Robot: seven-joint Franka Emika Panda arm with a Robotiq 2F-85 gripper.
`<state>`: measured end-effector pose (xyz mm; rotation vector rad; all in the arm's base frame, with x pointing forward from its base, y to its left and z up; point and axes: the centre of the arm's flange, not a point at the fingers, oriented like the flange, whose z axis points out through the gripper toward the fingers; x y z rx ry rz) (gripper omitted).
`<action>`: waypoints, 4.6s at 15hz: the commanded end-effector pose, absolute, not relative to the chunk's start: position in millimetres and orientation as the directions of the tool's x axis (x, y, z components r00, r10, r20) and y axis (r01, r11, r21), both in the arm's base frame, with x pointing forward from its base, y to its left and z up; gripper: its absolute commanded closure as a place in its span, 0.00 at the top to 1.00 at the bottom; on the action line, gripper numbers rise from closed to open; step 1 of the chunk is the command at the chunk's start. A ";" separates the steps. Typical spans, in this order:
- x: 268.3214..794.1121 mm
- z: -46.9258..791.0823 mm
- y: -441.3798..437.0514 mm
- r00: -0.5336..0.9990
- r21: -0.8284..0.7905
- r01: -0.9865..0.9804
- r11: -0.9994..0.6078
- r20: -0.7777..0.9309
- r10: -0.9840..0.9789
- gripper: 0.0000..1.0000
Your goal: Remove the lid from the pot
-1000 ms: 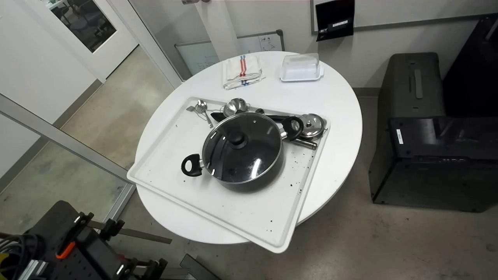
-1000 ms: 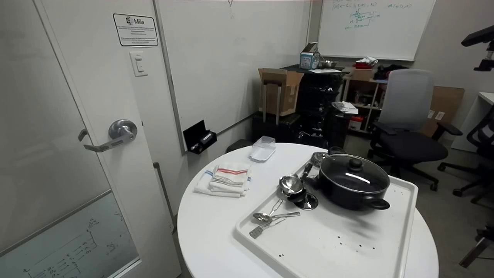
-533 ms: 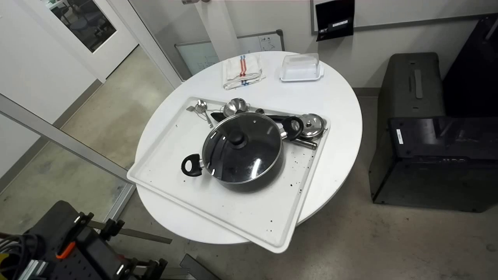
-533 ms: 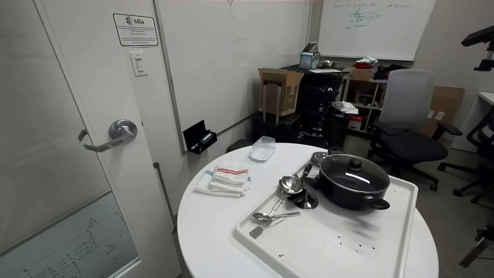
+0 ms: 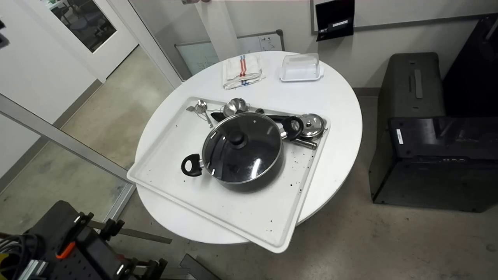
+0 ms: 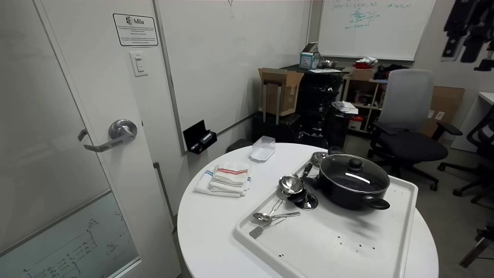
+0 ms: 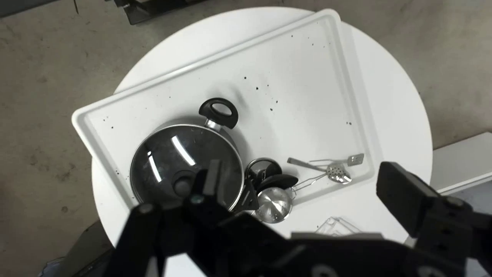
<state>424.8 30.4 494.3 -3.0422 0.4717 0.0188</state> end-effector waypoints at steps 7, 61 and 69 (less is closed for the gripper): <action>497.1 405.1 -35.4 0.854 -0.051 -0.513 -0.857 0.070 -0.515 1.00; 591.9 123.2 -113.7 0.735 0.126 -0.675 -0.727 0.042 -0.676 0.24; 584.3 154.2 -119.9 0.727 0.101 -0.684 -0.722 0.023 -0.686 0.24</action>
